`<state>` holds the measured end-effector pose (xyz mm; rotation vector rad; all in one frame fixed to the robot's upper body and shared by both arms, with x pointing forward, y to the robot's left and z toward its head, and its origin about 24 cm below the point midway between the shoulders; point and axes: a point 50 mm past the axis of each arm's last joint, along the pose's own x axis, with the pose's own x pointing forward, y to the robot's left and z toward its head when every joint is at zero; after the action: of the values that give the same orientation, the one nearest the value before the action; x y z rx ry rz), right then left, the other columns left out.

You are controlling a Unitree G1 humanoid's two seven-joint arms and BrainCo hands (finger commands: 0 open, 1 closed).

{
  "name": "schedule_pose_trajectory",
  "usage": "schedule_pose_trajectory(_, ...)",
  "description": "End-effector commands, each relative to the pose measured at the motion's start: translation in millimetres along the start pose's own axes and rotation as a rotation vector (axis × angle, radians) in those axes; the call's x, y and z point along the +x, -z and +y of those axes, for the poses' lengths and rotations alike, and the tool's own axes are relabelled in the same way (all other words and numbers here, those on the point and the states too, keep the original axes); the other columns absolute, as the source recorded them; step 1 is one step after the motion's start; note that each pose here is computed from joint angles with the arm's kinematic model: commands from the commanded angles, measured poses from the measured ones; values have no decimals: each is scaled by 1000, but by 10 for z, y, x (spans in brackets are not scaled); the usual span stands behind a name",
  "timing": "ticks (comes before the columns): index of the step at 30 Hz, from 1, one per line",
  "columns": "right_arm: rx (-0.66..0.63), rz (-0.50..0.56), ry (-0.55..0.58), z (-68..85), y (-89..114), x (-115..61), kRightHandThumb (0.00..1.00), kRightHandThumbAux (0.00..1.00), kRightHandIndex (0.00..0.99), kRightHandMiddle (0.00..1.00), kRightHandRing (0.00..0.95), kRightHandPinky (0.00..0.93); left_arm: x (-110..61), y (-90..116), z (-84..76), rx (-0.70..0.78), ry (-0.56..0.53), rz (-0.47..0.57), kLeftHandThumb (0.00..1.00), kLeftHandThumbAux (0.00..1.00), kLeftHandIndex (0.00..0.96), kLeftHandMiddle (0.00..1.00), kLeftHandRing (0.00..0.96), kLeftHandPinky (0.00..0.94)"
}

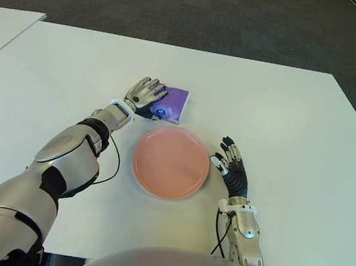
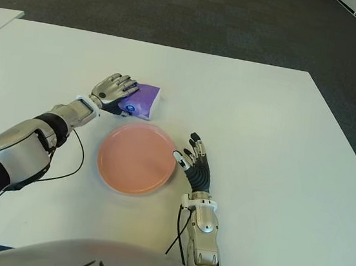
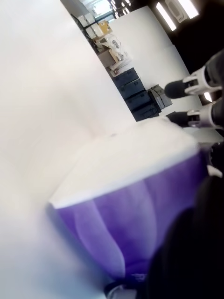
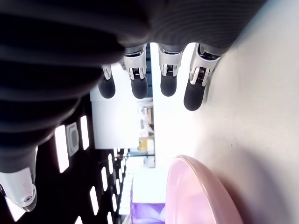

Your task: Put the tissue paper into the plate.

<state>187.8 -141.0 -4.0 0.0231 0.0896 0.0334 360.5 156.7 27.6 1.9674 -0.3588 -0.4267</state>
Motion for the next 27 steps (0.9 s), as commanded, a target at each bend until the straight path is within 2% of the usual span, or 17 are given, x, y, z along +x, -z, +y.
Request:
schedule_pose_trajectory(1,10,321,20,-50,499,-316,0,573,0,0,0,0,-232,-365,-415,-24,159,-125,144,417,0,27,20,66)
schedule_pose_trajectory(2,10,316,19,-52,498,-318,0,578,0,0,0,0,-248,-400,-444,-19,168,-127,285,481,140,208,201,245)
schedule_pose_trajectory(3,9,313,19,-54,497,-318,0,581,0,0,0,0,-258,-422,-463,-16,175,-127,437,559,242,333,328,373)
schedule_pose_trajectory(4,8,312,19,-56,495,-320,0,582,0,0,0,0,-263,-432,-472,-17,178,-127,534,609,308,414,409,456)
schedule_pose_trajectory(7,6,309,18,-57,490,-319,0,582,0,0,0,0,-294,-448,-502,-32,177,-128,653,668,388,527,525,570)
schedule_pose_trajectory(15,-21,269,-20,-98,526,-311,0,572,0,0,0,0,-342,-495,-542,-54,152,-137,714,693,430,678,675,722)
schedule_pose_trajectory(19,-24,265,-32,-111,534,-317,0,568,0,0,0,0,-404,-551,-625,-56,188,-133,718,694,435,724,721,778)
schedule_pose_trajectory(23,-23,283,-19,-113,483,-374,0,569,0,0,0,0,-394,-554,-618,-62,190,-130,718,696,438,751,745,793)
schedule_pose_trajectory(27,-19,296,-17,-111,505,-349,0,574,0,0,0,0,-389,-557,-621,-84,200,-104,717,698,441,769,755,784)
